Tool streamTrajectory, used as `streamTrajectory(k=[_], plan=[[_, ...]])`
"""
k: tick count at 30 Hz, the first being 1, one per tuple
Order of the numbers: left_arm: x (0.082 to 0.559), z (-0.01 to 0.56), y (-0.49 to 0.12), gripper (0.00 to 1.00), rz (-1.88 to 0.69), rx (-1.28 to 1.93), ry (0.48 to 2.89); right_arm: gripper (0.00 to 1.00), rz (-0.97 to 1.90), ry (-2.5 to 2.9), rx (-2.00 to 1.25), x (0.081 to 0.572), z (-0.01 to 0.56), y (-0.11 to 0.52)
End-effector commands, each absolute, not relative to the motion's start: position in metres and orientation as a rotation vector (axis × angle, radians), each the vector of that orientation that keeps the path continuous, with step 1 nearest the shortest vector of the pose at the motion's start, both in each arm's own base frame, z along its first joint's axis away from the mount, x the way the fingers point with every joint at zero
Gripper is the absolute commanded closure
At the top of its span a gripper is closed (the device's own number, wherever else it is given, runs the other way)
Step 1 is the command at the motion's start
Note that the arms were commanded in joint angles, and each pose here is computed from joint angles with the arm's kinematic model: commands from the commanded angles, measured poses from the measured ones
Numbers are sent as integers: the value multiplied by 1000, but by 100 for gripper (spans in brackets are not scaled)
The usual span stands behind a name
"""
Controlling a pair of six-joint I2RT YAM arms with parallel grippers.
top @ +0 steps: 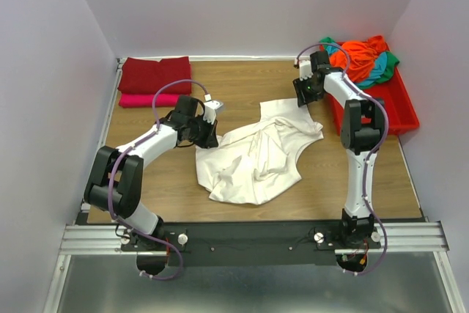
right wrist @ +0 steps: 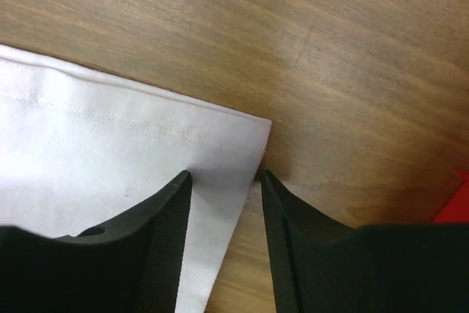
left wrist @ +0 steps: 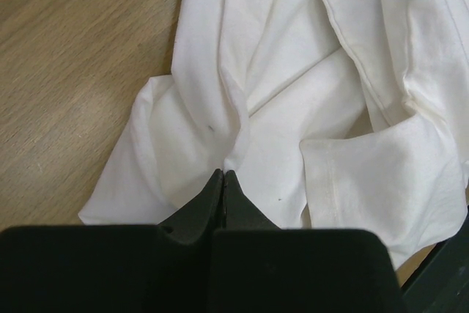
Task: Fold and stack the t-shirts
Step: Flatten the tshirt out
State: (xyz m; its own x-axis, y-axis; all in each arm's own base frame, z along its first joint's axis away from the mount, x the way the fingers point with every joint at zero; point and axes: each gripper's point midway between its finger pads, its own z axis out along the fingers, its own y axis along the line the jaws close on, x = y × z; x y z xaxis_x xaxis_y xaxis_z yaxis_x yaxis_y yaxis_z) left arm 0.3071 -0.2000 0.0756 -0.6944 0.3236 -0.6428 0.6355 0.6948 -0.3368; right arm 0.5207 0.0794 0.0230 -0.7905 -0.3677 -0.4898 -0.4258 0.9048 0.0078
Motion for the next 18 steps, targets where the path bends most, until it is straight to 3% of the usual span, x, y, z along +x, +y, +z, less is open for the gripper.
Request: streamTrajectory(k=[1,10,13,18], plan=[[305,83,-204,100,-769,746,2325,51,195,2688,-581,504,-15,77],[310,85,-206,100,-770,742,2323,92,206,2690,-602,508,-19,77],[314,85,-206,100,-768,740,2327,99,141,2654,-622,520,-8,71],[328,93,-210,100,-752,735,2307,99,120,2564,-648,538,23,73]])
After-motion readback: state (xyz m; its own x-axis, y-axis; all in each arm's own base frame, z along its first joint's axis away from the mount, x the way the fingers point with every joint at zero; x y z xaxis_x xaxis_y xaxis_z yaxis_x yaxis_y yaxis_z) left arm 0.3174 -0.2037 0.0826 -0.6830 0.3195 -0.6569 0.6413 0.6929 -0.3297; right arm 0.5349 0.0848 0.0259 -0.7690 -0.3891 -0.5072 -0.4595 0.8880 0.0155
